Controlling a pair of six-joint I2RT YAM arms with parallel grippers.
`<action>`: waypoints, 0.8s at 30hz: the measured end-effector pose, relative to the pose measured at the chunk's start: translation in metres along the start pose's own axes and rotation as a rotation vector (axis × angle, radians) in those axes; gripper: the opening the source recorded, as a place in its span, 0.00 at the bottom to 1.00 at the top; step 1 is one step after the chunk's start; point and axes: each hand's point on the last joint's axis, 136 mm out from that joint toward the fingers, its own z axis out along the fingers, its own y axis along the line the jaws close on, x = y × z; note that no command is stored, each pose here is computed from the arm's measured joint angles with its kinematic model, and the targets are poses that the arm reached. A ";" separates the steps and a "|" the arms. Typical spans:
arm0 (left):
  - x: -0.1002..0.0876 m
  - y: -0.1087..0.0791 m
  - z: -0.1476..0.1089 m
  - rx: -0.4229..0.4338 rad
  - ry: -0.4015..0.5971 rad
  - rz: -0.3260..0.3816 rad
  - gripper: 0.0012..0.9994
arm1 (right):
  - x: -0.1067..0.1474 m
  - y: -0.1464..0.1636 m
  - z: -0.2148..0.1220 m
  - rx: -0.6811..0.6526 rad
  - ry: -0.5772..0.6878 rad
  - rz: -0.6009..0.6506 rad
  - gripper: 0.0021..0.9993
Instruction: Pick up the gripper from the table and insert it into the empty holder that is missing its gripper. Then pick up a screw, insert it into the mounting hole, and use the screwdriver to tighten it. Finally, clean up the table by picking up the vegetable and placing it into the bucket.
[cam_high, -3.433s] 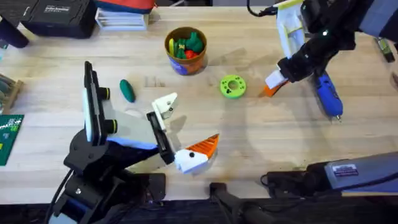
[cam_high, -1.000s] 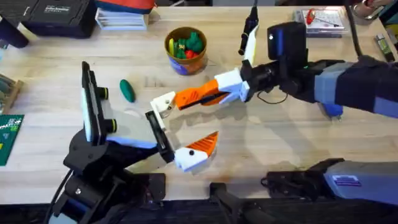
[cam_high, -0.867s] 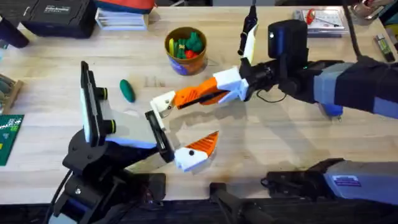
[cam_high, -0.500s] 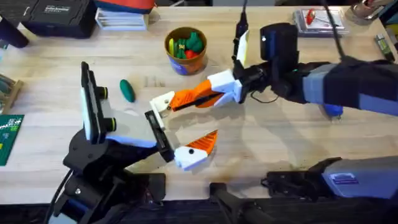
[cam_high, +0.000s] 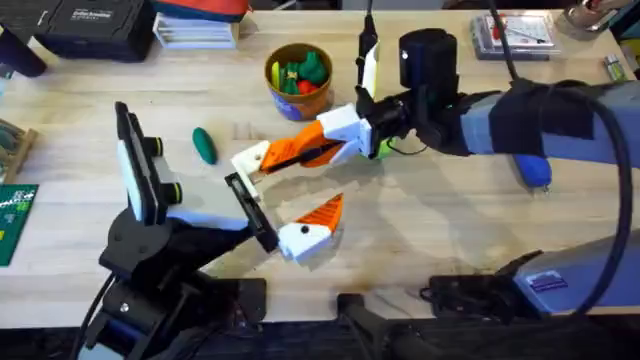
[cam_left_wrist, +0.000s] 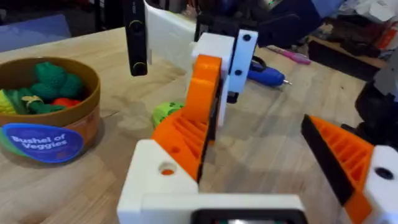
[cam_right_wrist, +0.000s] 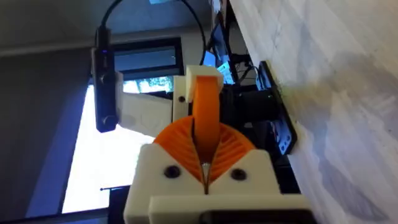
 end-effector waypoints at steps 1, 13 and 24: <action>0.000 0.001 0.000 -0.007 -0.001 0.000 0.99 | -0.001 0.000 0.001 0.001 0.001 -0.001 0.00; -0.001 0.001 0.000 -0.008 -0.004 -0.002 0.99 | 0.007 0.001 0.021 0.007 0.057 -0.003 0.00; 0.000 0.001 0.000 -0.007 -0.002 -0.006 0.99 | 0.000 -0.003 0.020 0.025 0.015 0.000 0.00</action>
